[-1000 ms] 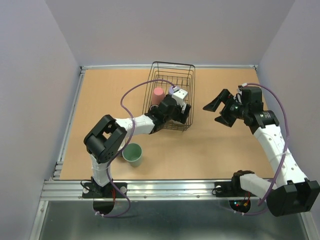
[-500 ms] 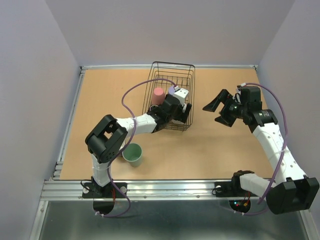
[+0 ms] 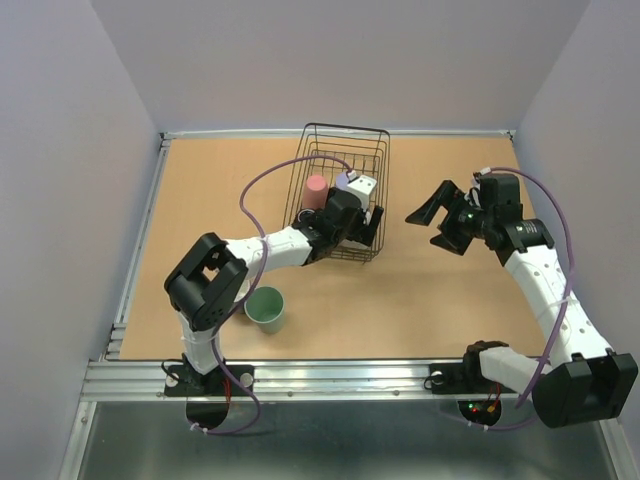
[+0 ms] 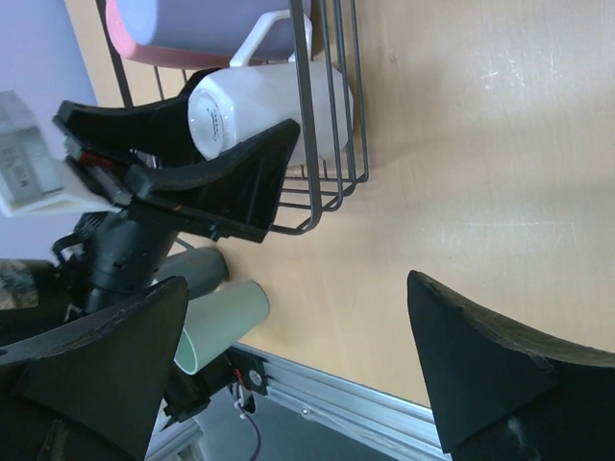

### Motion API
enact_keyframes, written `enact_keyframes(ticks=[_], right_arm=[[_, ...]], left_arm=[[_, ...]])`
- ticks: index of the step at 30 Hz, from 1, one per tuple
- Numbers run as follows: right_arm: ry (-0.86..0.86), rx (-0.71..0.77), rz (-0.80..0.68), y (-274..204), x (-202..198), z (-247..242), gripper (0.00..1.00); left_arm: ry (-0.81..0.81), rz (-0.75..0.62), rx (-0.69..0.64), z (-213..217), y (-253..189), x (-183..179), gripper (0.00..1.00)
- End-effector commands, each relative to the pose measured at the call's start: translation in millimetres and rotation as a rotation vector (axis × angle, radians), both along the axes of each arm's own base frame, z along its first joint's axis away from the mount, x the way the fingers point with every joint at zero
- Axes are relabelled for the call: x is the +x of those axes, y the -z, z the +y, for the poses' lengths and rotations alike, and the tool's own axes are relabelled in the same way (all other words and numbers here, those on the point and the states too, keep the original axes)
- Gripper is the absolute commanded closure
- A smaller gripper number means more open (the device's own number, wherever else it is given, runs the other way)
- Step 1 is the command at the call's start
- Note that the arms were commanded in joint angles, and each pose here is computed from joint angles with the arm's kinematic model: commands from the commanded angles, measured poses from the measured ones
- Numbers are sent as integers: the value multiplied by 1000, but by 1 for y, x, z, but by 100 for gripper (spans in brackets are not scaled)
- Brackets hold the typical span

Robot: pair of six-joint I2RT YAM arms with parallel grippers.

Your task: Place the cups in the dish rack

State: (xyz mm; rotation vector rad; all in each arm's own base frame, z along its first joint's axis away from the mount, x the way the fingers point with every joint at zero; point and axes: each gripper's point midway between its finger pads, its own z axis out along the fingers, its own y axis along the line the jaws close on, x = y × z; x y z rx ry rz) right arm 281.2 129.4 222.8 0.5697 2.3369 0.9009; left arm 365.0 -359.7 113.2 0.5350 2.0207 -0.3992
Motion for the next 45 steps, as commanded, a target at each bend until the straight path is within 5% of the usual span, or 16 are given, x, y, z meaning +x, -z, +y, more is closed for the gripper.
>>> enact_keyframes(ticks=[1,9,14,23,33,45], right_arm=[[-2,-29,-19,4,4,-3,0],[-6,-38,-25,4,5,-4,0],[-18,-58,-54,0,5,-6,0],[-35,-177,-124,-21,11,-19,0],[-63,-185,-45,11,8,-18,0],[-93,-188,-25,26,4,-16,0]], left_arm=[[-45,-89,-81,2,-65,7,1],[-57,-112,-103,3,-97,5,1],[-34,-155,-153,5,-157,-1,1],[-164,-70,-36,92,-203,-52,1],[-261,469,-50,154,-142,-176,8],[-335,686,23,190,-75,-234,18]])
